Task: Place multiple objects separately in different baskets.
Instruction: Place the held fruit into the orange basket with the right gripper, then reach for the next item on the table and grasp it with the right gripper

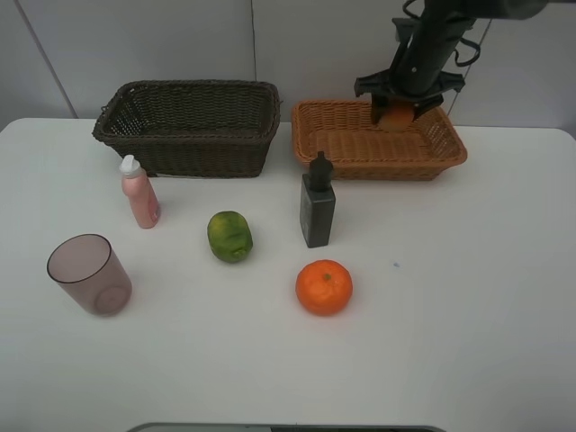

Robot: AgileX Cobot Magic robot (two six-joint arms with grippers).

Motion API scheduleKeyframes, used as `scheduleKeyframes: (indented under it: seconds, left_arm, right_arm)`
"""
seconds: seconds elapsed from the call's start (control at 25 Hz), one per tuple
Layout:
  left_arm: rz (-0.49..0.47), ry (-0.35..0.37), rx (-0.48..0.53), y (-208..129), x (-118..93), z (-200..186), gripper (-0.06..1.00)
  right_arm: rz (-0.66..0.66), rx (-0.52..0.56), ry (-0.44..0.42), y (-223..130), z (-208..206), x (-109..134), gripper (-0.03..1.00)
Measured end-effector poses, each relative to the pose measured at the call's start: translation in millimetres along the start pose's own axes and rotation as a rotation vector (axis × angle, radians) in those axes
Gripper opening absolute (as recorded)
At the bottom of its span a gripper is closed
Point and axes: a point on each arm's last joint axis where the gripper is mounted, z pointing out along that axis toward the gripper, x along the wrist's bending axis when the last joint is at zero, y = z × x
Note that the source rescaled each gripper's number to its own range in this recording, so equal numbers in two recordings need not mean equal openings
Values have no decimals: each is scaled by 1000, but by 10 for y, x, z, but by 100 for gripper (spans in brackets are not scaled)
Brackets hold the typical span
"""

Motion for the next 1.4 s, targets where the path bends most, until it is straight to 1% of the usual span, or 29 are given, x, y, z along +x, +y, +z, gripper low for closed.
scheduleKeyframes:
  seconds: [0.2, 0.56, 0.84, 0.88, 0.92, 1.0, 1.08, 1.12, 1.2, 1.4]
  left_arm:
    - [0, 0, 0, 0, 0, 0, 95]
    - [0, 0, 0, 0, 0, 0, 95]
    - [0, 0, 0, 0, 0, 0, 95]
    - [0, 0, 0, 0, 0, 0, 95]
    - [0, 0, 0, 0, 0, 0, 95]
    - [0, 0, 0, 0, 0, 0, 95]
    - [0, 0, 0, 0, 0, 0, 95]
    - [0, 0, 0, 0, 0, 0, 95]
    - [0, 0, 0, 0, 0, 0, 95]
    - [0, 0, 0, 0, 0, 0, 95]
  right_arm:
    - [9, -38, 6, 30, 200, -47, 39]
    - [8, 2, -1, -47, 537, -77, 39]
    - [-15, -12, 1, -43, 589, -79, 40]
    - [-15, -14, 1, -41, 589, -78, 44]
    - [-15, -14, 1, -41, 589, -78, 53]
    - [-15, -16, 1, -39, 589, -78, 76]
    - [-15, -16, 1, -39, 589, -78, 91]
    - [-15, -16, 1, -39, 589, -78, 94]
    - [-14, -19, 2, -32, 569, -79, 98]
    - [-11, -27, -2, 8, 368, -100, 100]
